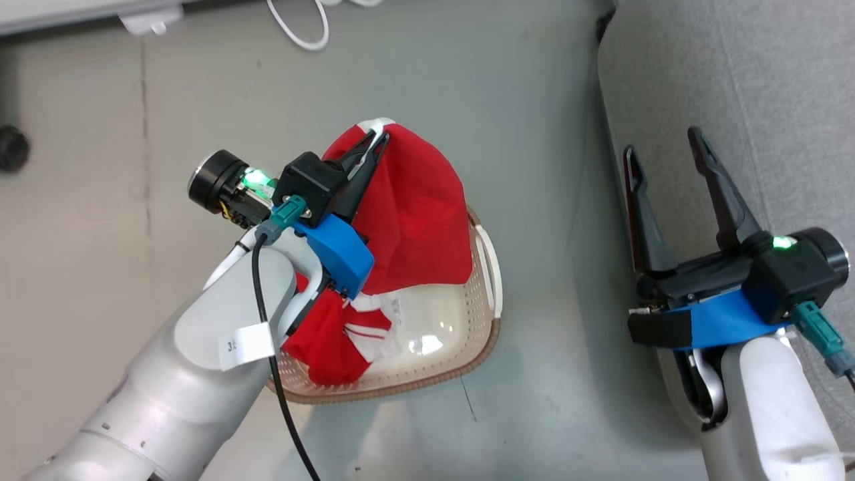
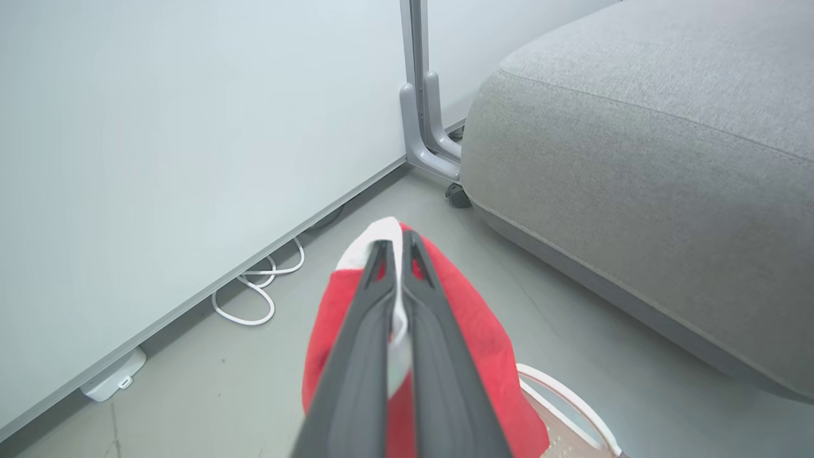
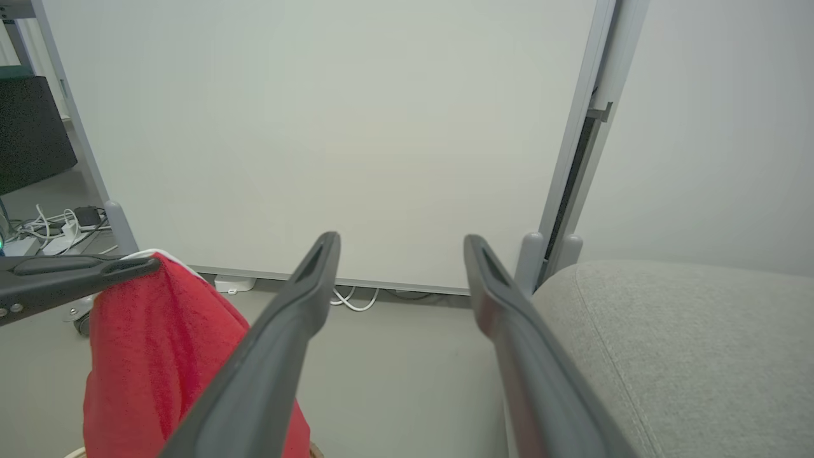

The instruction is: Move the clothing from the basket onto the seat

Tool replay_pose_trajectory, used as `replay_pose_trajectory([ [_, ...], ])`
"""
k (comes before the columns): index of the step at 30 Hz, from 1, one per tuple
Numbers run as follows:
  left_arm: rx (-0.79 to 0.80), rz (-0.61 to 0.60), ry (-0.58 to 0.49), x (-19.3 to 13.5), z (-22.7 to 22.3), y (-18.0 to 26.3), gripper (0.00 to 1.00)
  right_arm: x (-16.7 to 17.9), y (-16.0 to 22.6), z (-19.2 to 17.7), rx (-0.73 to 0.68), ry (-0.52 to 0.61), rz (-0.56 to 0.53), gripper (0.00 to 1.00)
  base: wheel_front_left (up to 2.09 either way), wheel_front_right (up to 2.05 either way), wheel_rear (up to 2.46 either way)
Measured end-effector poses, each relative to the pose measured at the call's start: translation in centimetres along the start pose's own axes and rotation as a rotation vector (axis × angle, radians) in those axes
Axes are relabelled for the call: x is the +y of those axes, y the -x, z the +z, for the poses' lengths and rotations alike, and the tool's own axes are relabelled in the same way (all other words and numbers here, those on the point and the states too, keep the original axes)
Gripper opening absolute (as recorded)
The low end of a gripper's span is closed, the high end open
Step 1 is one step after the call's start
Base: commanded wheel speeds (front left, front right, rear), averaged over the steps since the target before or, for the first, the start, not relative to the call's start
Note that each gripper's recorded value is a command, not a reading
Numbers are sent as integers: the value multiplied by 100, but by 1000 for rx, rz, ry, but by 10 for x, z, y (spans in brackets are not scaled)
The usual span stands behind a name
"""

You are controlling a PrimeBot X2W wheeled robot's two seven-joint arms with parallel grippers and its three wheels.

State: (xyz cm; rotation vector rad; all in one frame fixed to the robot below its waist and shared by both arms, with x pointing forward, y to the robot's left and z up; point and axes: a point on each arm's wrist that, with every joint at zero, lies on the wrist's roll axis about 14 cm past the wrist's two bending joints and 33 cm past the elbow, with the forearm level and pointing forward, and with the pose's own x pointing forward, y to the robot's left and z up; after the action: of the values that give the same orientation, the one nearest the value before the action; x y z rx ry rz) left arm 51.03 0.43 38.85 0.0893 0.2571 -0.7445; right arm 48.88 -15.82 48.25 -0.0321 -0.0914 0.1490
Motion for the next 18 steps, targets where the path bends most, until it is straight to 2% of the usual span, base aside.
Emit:
replay_pose_trajectory([
  [9,-220,41,-86,-9,99,33,0,5,30,43,-67,-11,-3,100,0,0,0],
  [18,-364,41,-167,-31,165,62,0,8,58,67,-109,-18,-9,100,0,0,0],
])
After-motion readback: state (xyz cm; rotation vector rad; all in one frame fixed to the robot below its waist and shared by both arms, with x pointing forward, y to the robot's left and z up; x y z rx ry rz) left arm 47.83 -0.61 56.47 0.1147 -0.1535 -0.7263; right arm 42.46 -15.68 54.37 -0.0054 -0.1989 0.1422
